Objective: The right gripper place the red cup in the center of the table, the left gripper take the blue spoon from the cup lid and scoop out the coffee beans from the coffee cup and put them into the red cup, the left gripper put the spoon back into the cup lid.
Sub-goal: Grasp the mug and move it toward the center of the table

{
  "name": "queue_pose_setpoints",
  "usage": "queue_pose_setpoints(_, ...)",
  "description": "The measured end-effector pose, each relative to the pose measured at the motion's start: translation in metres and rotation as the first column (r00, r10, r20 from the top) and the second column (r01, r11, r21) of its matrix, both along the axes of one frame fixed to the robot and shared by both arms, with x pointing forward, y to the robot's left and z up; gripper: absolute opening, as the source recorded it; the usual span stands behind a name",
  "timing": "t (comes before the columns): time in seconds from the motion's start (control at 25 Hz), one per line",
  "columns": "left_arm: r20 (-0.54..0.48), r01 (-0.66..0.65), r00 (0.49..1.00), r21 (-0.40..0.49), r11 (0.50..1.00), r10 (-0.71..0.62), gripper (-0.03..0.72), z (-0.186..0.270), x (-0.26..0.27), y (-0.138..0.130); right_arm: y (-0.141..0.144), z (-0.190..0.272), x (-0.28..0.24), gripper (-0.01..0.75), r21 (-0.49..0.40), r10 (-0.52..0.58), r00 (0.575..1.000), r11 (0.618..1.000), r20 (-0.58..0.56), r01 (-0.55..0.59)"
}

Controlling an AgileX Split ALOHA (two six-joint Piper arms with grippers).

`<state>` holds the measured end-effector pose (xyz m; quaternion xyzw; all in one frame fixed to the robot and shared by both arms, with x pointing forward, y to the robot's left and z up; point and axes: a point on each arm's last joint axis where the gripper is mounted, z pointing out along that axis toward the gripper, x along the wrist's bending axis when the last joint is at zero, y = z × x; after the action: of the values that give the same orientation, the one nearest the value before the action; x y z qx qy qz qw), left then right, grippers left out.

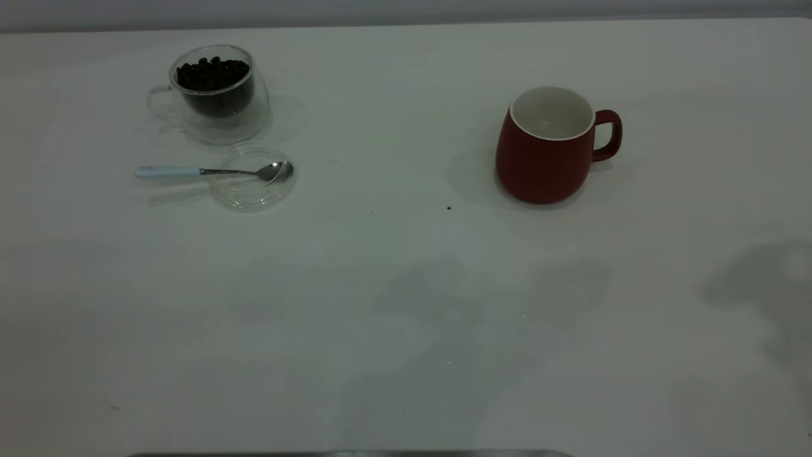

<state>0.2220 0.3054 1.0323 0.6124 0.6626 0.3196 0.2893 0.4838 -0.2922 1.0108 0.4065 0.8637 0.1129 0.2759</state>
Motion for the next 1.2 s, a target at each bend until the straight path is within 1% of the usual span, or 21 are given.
queue_pose_setpoints(0.08,0.0,0.0,1.0,0.0,1.0,0.0,0.586,0.0,0.0,0.0,0.008,-0.023,0.013,0.573,-0.026,0.071,0.996,0.997,-0.058,-0.073)
queue_pose_setpoints(0.2,0.0,0.0,1.0,0.0,1.0,0.0,0.586,0.0,0.0,0.0,0.019,-0.052,0.03,0.573,-0.042,0.147,0.983,0.987,-0.111,-0.153)
queue_pose_setpoints(0.4,0.0,0.0,1.0,0.0,1.0,0.0,0.586,0.0,0.0,0.0,0.039,-0.091,0.058,0.573,-0.064,0.265,0.95,0.958,-0.167,-0.279)
queue_pose_setpoints(0.52,0.0,0.0,1.0,0.0,1.0,0.0,0.586,0.0,0.0,0.0,0.05,-0.109,0.077,0.573,-0.083,0.325,0.928,0.935,-0.181,-0.344)
queue_pose_setpoints(0.84,0.0,0.002,1.0,0.003,1.0,-0.002,0.586,0.0,0.0,0.0,0.061,-0.151,0.121,0.573,-0.123,0.418,0.886,0.886,-0.202,-0.447)
queue_pose_setpoints(1.08,0.0,0.002,1.0,0.003,1.0,-0.002,0.586,0.0,0.0,0.0,0.071,-0.174,0.147,0.573,-0.138,0.452,0.874,0.868,-0.178,-0.477)
queue_pose_setpoints(1.2,0.0,0.002,1.0,0.003,1.0,-0.002,0.586,0.0,0.0,0.0,0.082,-0.184,0.155,0.573,-0.145,0.483,0.857,0.848,-0.181,-0.509)
